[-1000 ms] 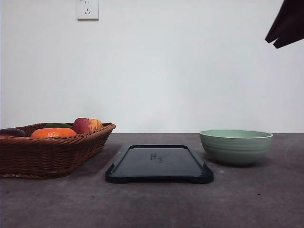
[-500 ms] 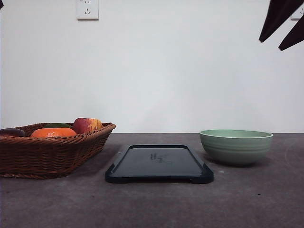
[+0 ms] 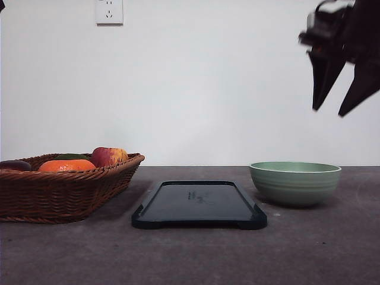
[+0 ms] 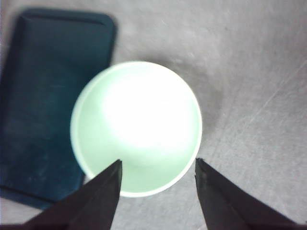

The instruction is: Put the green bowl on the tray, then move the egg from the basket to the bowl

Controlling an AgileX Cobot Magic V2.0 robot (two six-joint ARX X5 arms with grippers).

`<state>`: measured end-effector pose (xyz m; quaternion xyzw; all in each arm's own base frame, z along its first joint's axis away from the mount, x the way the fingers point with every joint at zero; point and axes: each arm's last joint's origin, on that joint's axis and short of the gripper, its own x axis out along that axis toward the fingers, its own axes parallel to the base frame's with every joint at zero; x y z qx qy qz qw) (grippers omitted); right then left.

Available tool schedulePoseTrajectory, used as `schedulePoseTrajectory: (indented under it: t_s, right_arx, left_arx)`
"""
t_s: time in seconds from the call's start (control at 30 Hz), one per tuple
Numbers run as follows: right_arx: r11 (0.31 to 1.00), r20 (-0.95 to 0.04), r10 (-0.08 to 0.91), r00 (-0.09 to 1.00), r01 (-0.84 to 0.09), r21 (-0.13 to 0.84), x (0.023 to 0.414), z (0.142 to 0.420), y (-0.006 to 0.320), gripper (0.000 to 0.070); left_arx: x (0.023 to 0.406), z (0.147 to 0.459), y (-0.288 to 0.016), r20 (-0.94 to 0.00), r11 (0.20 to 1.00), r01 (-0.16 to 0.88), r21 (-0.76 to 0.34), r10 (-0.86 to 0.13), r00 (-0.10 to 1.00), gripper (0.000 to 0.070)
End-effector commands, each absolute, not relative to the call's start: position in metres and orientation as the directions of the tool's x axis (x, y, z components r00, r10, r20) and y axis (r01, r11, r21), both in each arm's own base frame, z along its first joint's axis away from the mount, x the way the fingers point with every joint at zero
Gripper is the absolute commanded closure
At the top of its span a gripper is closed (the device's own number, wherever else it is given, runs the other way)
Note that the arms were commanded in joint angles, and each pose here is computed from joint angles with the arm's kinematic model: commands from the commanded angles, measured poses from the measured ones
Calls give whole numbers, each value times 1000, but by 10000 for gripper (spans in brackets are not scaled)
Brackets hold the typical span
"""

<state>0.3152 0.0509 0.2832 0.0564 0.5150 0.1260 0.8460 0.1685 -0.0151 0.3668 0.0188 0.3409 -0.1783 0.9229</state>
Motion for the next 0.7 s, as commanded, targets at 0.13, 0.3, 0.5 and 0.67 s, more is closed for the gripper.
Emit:
schedulePoseTrajectory:
  t_s: [0.13, 0.3, 0.5, 0.67]
  right_arx:
    - [971, -893, 232, 385, -138, 193, 336, 258, 47, 399]
    - [974, -909, 223, 353, -123, 191, 345, 243, 45, 400]
    - [975, -916, 219, 335, -121, 188, 355, 226, 44, 401]
    - [975, -925, 216, 313, -119, 188, 361, 213, 44, 494]
  left_arx:
    - [169, 375, -15, -608, 934, 347, -83, -323, 725, 309]
    - [169, 375, -15, -608, 934, 347, -82, -323, 725, 309]
    - [169, 375, -15, -608, 934, 347, -82, -323, 726, 309]
    - [169, 375, -15, -607, 934, 347, -82, -323, 726, 309]
